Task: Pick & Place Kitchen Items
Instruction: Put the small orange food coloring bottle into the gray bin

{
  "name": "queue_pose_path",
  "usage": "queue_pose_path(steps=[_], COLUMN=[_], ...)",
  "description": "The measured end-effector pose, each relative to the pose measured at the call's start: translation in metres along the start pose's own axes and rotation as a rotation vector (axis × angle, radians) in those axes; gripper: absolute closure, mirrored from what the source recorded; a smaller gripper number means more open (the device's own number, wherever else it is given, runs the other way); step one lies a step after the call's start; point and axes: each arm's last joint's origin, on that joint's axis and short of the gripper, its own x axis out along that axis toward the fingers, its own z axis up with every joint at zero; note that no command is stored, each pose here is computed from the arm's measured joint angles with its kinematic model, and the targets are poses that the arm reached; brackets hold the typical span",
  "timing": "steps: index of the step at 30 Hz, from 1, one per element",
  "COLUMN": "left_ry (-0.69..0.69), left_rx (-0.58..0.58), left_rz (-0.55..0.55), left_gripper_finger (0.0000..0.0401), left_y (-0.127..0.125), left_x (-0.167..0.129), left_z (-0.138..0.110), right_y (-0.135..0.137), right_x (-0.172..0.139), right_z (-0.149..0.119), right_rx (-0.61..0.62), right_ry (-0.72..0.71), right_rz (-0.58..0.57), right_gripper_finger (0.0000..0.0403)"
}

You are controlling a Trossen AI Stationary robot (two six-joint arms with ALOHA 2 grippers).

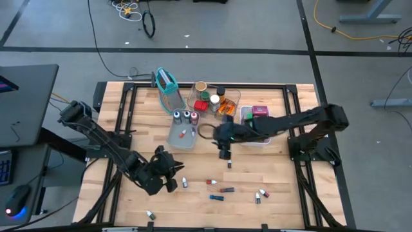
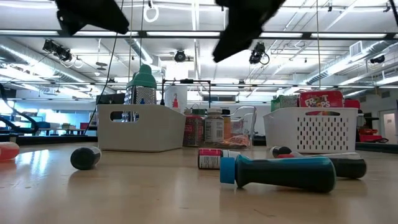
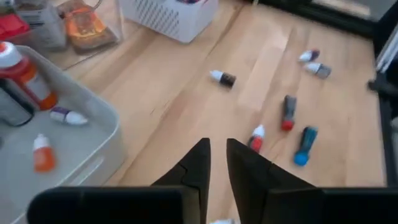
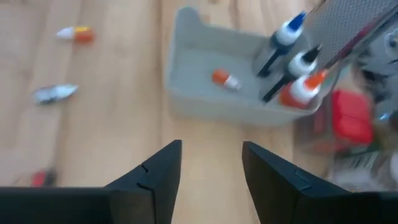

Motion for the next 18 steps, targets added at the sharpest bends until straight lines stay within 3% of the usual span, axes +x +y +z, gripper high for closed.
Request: queue_pose_path(steps=[6, 9, 14, 18], left_ry=[0.082, 0.139, 0.269, 0.419], left_rx=[-0.013, -0.051, -0.179, -0.340], left_rz=[0.009, 0.049, 0.107, 0.195], left_gripper_finger=[0.0382, 0.0395, 0.0390, 0.0395], left_y=[0.002, 0.007, 0.017, 0.026], left_x=[-0.003, -0.003, -0.002, -0.006], left_z=[0.007, 0.018, 0.019, 0.010], right_y=[0.011, -0.002, -0.023, -0.030], right_x=[-0.024, -0.042, -0.069, -0.081], right_z=[-0.039, -0.048, -0.060, -0.069], right_rx=[-0.007, -0.037, 0.052, 0.075], right_ry=[-0.095, -0.193, -0.304, -0.335], right_rz=[-0.017, -0.137, -0.394, -0.428], right_gripper_finger=[0.0225, 0.0225, 0.0225, 0.0225])
